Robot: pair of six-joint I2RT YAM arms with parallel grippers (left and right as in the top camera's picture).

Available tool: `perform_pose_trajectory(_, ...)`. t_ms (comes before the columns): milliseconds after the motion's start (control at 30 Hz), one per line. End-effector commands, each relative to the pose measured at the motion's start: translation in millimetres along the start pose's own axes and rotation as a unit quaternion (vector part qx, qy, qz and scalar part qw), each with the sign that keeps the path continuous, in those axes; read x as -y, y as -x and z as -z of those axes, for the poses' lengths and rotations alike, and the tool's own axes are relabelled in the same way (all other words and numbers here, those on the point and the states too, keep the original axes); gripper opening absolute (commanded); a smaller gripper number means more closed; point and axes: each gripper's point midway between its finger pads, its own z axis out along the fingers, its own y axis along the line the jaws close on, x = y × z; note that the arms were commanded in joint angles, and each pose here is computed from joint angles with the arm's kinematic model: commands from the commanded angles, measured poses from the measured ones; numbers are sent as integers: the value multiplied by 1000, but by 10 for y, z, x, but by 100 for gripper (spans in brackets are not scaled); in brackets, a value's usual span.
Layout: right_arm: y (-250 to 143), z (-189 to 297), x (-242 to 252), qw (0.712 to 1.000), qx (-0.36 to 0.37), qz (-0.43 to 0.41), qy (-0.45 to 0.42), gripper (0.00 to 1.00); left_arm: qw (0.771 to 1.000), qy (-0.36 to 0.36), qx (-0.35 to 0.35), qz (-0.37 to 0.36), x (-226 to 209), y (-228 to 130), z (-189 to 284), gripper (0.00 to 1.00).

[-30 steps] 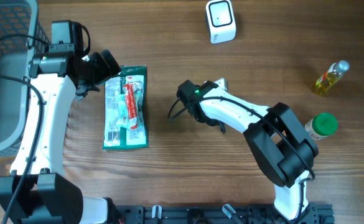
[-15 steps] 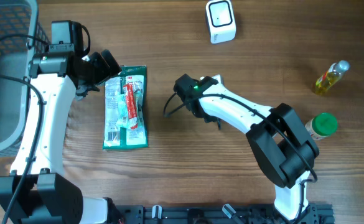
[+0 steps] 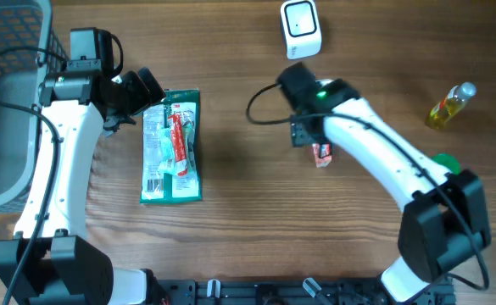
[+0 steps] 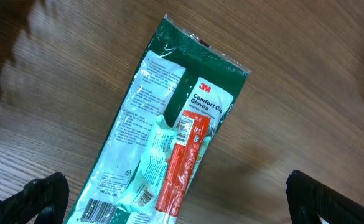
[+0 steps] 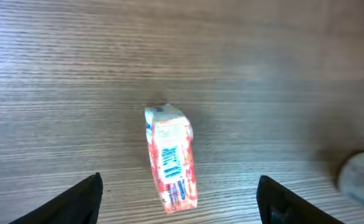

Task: Scan the item barcode

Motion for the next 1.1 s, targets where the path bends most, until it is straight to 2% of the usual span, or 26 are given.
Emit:
perform_pose_trajectory(0, -149, -52, -96, 997, -45, -5, 68, 80, 1000, -1, 2, -8, -6, 16, 11, 100)
perform_pose_trajectory(167, -352, -336, -121, 996, -57, -2, 67, 78, 1000, -1, 2, -8, -6, 16, 11, 100)
perform_pose_trajectory(367, -329, -617, -191, 997, -15, 3, 76, 72, 1000, -1, 2, -8, -6, 16, 11, 100)
perform_pose_trajectory(400, -320, -633, -171, 998, -11, 3, 70, 59, 1000, -1, 2, -8, -6, 17, 11, 100)
perform_pose_trajectory(433, -317, -636, -154, 998, -10, 5, 65, 41, 1000, -1, 2, -8, -6, 17, 11, 100)
perform_pose_trajectory(533, -294, -641, -114, 999, -3, 5, 53, 38, 1000, -1, 2, -8, -6, 17, 11, 100)
perform_pose_trajectory(567, -288, -641, -116, 999, -2, 4, 53, 45, 1000, -1, 2, -8, -6, 17, 11, 100)
perform_pose_trajectory(633, -278, -641, -121, 999, 0, 4, 54, 27, 1000, -1, 2, -8, -6, 16, 11, 100)
perform_pose_trajectory(667, -273, -640, -124, 998, 1, 4, 55, 26, 1000, -1, 2, -8, -6, 16, 11, 100)
perform_pose_trajectory(733, -245, -639, -134, 998, 6, 3, 57, 56, 1000, -1, 2, -8, -6, 16, 11, 100)
perform_pose_trajectory(767, -229, -638, -140, 998, 10, 2, 58, 64, 1000, -1, 2, -8, -6, 17, 11, 100)
perform_pose_trajectory(800, -194, -636, -154, 998, 17, 0, 61, 80, 1000, -1, 2, -8, -6, 16, 11, 100)
perform_pose_trajectory(833, -174, -634, -162, 998, 21, -1, 63, 81, 1000, -1, 2, -8, -6, 16, 11, 100)
perform_pose_trajectory(867, -128, -630, -181, 997, 30, -3, 66, 78, 1000, -1, 2, -8, -6, 17, 11, 100)
perform_pose_trajectory(900, -102, -626, -190, 997, 35, -2, 68, 61, 1000, -1, 2, -8, -6, 17, 11, 100)
perform_pose_trajectory(933, -81, -624, -199, 997, 40, 3, 70, 31, 1000, -1, 2, -8, -6, 17, 11, 100)
perform_pose_trajectory(967, -71, -623, -202, 997, 42, 2, 71, 25, 1000, -1, 2, -8, -6, 17, 11, 100)
perform_pose_trajectory(1000, -71, -622, -202, 997, 42, 2, 71, 52, 1000, -1, 2, -8, -6, 17, 11, 100)
perform_pose_trajectory(1067, -71, -623, -202, 997, 42, 2, 71, 81, 1000, -1, 2, -8, -6, 17, 11, 100)
